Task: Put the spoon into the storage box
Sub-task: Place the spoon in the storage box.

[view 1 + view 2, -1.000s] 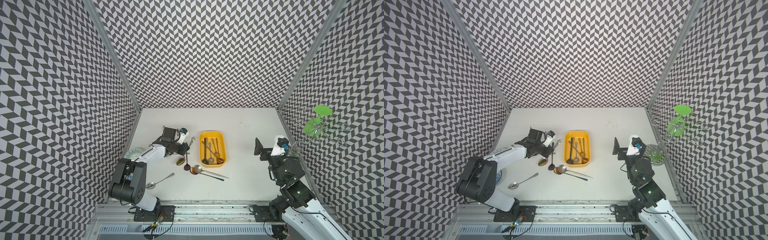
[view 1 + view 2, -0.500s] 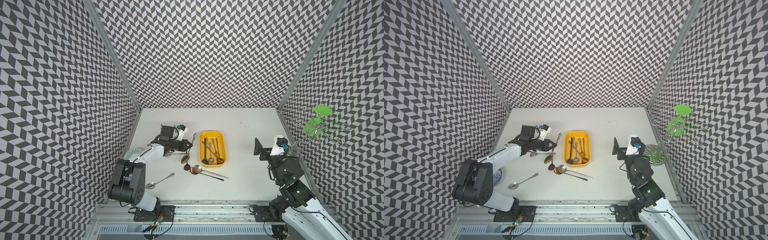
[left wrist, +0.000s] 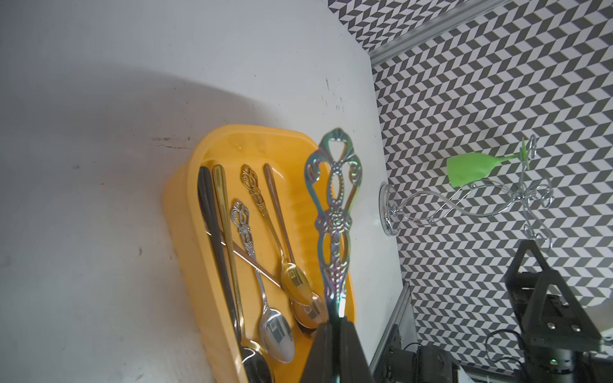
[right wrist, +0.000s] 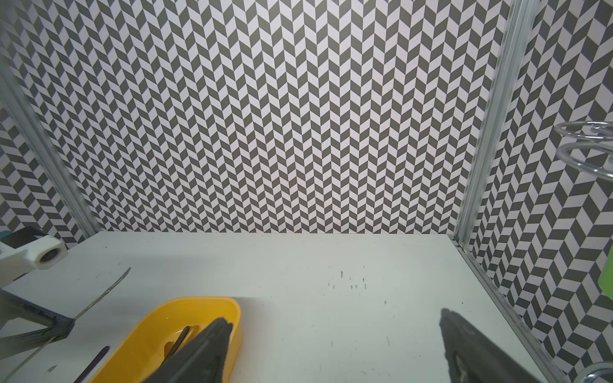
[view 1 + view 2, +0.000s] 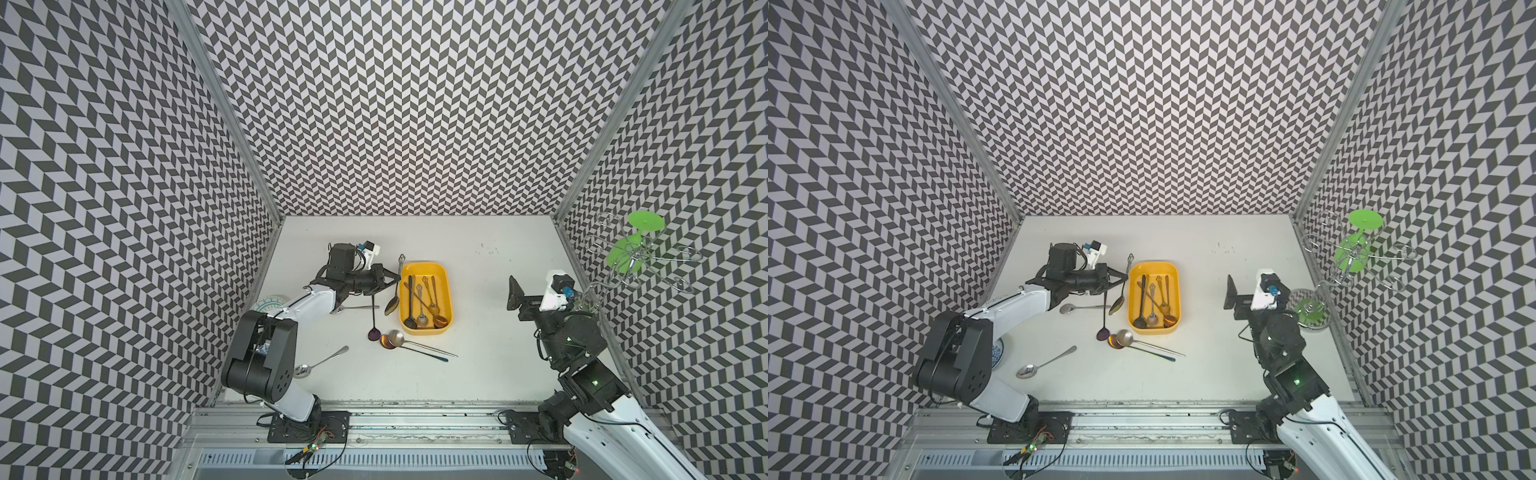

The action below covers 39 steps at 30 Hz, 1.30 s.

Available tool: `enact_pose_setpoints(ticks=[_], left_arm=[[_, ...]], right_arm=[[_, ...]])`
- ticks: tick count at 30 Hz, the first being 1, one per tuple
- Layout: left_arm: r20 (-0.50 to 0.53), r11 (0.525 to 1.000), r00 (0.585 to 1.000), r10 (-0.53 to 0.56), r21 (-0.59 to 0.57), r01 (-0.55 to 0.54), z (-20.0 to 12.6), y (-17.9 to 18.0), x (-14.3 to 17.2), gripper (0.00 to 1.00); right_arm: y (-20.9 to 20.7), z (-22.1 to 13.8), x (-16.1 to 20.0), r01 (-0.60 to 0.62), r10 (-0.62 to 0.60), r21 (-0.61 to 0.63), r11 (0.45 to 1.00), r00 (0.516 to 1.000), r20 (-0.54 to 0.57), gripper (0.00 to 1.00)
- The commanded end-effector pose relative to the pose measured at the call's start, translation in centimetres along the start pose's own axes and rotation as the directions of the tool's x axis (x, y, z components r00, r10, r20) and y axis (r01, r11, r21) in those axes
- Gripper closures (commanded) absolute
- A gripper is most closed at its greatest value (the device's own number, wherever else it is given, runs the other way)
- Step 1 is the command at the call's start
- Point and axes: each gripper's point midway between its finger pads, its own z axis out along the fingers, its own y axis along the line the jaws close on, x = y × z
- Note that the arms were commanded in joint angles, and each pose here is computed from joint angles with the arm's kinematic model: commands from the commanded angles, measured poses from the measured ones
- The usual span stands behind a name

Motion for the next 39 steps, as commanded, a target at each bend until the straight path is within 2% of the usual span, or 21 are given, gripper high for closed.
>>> enact_pose_setpoints(ticks=[1,3,6,11,22,27,30,34,39], left_arm=[[0.066,0.996,0.994,-0.088,-0.003,0.089,0.4,-0.6,-1.7,1.00],[0.084,0.990,0.987,-0.137,-0.019,0.140,0.6,0.0,-1.7,1.00],[0.103,0.986,0.984,-0.146,-0.064,0.153,1.0,0.8,-1.9,1.00],[0.105,0.985,0.986,-0.127,-0.106,0.138,2.4,1.1,-1.8,1.00],[0.039,0.980,0.997,-0.070,-0.182,0.076,5.6,1.2,0.0,1.00],[0.033,0.977,0.997,-0.074,-0.199,0.079,6.4,1.7,-0.1,1.00],[0.029,0.980,0.997,-0.075,-0.185,0.079,6.5,1.4,-0.1,0.92],[0.041,0.984,0.998,-0.039,-0.172,0.046,6.0,0.6,-0.3,0.67],[0.063,0.987,0.998,0.022,-0.157,-0.012,5.2,-0.8,-0.9,0.47]], right_arm=[[-0.1,0.1,-0.5,-0.009,0.009,0.010,1.000,0.999,0.031,0.00],[0.3,0.0,-0.7,-0.013,0.013,-0.015,1.000,0.999,0.035,0.00],[-0.1,0.0,-0.5,-0.010,0.010,0.006,1.000,1.000,0.027,0.00],[0.5,0.0,-0.6,-0.012,0.013,-0.024,1.000,0.999,0.029,0.00],[-0.1,0.1,-0.4,-0.008,0.007,0.011,1.000,1.000,0.027,0.00],[0.7,-0.1,-0.5,-0.012,0.013,-0.039,0.999,0.999,0.029,0.00],[0.7,-0.1,-0.7,-0.014,0.016,-0.042,0.999,0.999,0.037,0.00],[1.3,-0.2,-0.7,-0.017,0.020,-0.077,0.997,0.999,0.037,0.00],[1.8,-0.2,-0.7,-0.019,0.024,-0.109,0.994,0.999,0.040,0.00]])
